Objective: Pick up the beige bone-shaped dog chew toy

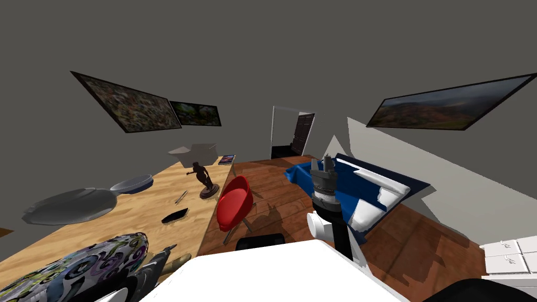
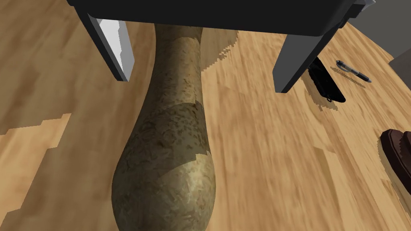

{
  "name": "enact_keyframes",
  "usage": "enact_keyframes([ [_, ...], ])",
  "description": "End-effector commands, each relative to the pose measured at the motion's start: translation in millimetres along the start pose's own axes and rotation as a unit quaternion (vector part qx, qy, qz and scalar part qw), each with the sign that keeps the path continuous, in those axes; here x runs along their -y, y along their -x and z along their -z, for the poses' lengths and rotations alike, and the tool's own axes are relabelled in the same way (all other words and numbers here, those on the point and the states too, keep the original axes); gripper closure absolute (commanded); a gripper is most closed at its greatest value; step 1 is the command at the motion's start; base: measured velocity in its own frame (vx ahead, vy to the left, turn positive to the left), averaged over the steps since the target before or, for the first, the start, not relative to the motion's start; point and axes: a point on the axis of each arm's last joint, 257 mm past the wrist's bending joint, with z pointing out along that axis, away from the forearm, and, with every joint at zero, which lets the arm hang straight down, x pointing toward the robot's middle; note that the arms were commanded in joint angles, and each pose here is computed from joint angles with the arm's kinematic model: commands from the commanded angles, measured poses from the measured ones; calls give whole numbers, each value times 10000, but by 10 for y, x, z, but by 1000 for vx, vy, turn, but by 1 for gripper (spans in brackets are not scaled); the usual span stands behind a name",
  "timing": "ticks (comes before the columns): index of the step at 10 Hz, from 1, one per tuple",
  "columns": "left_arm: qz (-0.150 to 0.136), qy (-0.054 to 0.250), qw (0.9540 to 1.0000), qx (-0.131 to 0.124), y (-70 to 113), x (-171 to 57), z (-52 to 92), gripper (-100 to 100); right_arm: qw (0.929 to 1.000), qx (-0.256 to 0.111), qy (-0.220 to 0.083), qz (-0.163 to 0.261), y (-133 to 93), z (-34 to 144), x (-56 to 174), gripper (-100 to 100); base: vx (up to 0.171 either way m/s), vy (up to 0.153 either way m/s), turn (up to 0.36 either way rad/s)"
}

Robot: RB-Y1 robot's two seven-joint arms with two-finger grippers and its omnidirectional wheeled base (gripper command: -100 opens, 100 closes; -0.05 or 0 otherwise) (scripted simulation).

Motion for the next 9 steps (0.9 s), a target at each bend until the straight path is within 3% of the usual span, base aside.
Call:
enact_keyframes([
  [1,0,0,10000,0,0,0,0,100,10000,0,0,0,0,0,0,0,0,0,0],
  [5,15,7,10000,-3,-2,-7,0,100,10000,0,0,0,0,0,0,0,0,0,0],
  [6,14,7,10000,-3,-2,-8,0,0,10000,0,0,0,0,0,0,0,0,0,0],
  [7,-69,0,10000,-37,7,11,78,100,10000,0,0,0,0,0,0,0,24,-17,140],
  [9,-143,2,9999,-80,7,24,157,100,10000,0,0,0,0,0,0,0,47,-32,114],
])
